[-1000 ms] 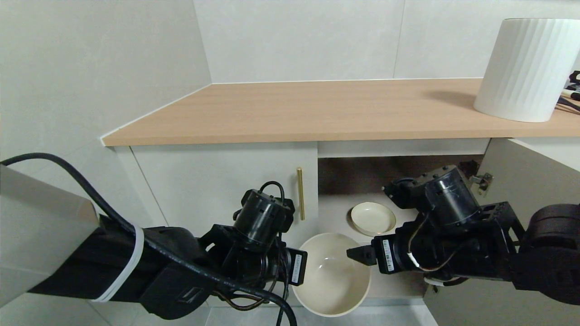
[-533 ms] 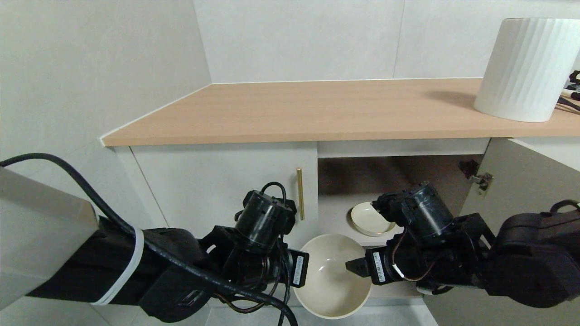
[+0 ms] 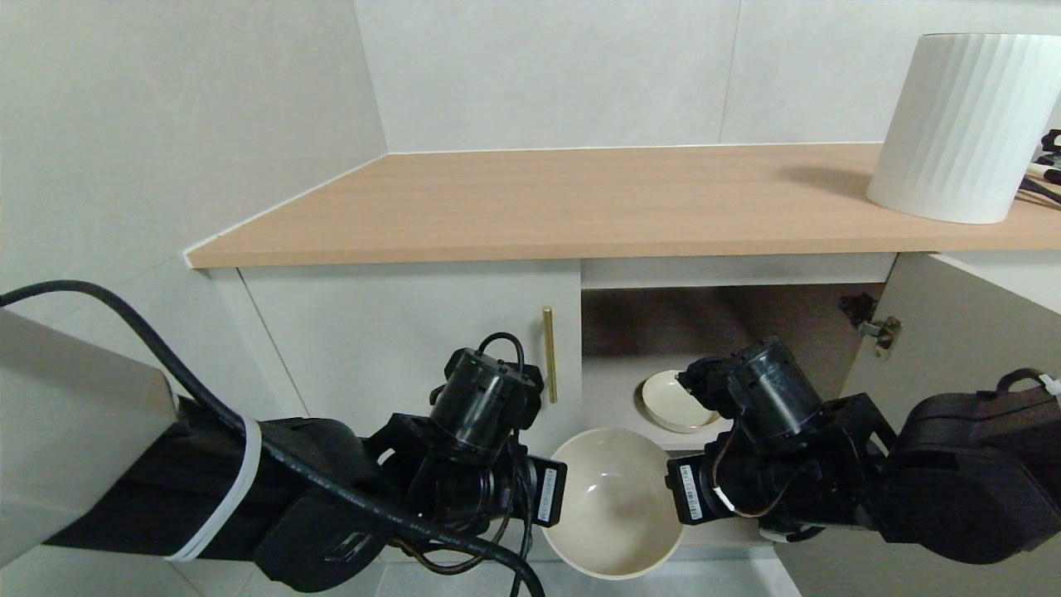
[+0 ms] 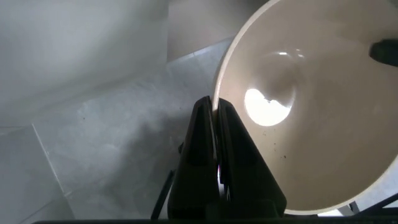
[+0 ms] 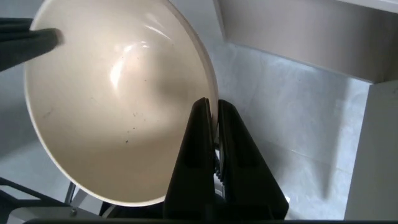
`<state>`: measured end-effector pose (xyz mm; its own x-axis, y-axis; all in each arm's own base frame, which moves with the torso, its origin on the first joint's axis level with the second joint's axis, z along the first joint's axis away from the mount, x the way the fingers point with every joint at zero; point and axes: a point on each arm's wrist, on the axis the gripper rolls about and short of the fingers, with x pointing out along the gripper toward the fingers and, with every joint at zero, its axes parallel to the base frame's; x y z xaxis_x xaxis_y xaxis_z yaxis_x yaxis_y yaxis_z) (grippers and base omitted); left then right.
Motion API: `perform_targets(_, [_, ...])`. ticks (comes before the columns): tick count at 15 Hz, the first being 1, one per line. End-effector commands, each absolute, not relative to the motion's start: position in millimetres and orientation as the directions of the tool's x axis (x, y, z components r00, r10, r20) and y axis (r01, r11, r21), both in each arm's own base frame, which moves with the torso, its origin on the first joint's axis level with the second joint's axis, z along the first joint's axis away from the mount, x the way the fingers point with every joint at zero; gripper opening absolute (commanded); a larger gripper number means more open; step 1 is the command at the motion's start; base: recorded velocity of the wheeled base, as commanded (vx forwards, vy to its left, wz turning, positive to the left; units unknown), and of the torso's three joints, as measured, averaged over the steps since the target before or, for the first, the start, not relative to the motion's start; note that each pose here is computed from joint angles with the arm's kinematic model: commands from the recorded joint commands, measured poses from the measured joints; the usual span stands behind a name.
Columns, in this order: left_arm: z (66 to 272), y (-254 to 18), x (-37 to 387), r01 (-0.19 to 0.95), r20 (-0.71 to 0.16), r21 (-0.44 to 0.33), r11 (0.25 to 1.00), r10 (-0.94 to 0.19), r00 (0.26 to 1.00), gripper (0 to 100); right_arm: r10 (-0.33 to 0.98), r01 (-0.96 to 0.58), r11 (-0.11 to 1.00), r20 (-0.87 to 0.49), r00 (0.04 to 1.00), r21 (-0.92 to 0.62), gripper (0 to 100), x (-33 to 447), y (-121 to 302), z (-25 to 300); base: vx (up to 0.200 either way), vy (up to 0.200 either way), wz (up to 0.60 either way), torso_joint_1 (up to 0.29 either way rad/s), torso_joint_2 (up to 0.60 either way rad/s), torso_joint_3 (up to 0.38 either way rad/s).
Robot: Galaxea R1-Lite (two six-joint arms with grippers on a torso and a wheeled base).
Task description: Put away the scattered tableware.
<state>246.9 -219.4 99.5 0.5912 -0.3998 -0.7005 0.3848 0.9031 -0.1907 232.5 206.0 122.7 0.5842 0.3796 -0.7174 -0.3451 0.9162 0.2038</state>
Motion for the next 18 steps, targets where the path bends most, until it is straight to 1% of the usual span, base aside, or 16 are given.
perform_targets(1, [100.1, -219.2, 246.7, 0.383, -0.699, -0.189, 0.904, -0.397, 0.594, 0, 0.381, -0.346, 0.916, -0.718, 0.583, 0.204, 0, 232.5, 206.2, 122.3, 0.0, 0.0, 0.0, 0.0, 0.0, 0.0])
perform_targets(3, [100.5, -218.9, 246.6, 0.38, -0.699, -0.184, 0.906, -0.393, 0.598, 0, 0.38, -0.347, 0.915, -0.72, 0.581, 0.203, 0, 232.5, 206.8, 121.3, 0.0, 0.0, 0.0, 0.0, 0.0, 0.0])
perform_targets(4, [100.5, -218.9, 246.6, 0.38, -0.699, -0.184, 0.906, -0.393, 0.598, 100, 0.38, -0.346, 0.916, -0.72, 0.581, 0.204, 0, 232.7, 207.0, 121.0, 0.0, 0.0, 0.0, 0.0, 0.0, 0.0])
perform_targets(11, [102.8, -219.3, 247.2, 0.378, -0.691, -0.189, 0.906, -0.396, 0.605, 100, 0.366, -0.335, 0.921, -0.73, 0.577, 0.197, 0, 235.6, 206.3, 115.9, 0.0, 0.0, 0.0, 0.0, 0.0, 0.0])
perform_targets(12, [105.2, -218.3, 246.9, 0.376, -0.686, -0.19, 0.907, -0.397, 0.609, 100, 0.322, -0.298, 0.94, -0.731, 0.602, 0.169, 0, 238.6, 200.8, 113.5, 0.0, 0.0, 0.0, 0.0, 0.0, 0.0])
perform_targets(14, [107.8, -217.8, 246.3, 0.376, -0.681, -0.194, 0.906, -0.401, 0.613, 100, 0.276, -0.248, 0.958, -0.705, 0.653, 0.145, 0, 245.4, 195.5, 105.9, 0.0, 0.0, 0.0, 0.0, 0.0, 0.0])
perform_targets(17, [109.3, -217.0, 246.3, 0.375, -0.677, -0.195, 0.907, -0.4, 0.617, 100, 0.22, -0.159, 0.975, -0.651, 0.726, 0.153, 0, 272.9, 182.7, 83.6, 0.0, 0.0, 0.0, 0.0, 0.0, 0.0])
perform_targets(18, [109.3, -217.0, 246.3, 0.374, -0.677, -0.196, 0.907, -0.4, 0.617, 100, 0.215, -0.146, 0.976, -0.639, 0.739, 0.16, 0, 278.2, 180.2, 81.7, 0.0, 0.0, 0.0, 0.0, 0.0, 0.0])
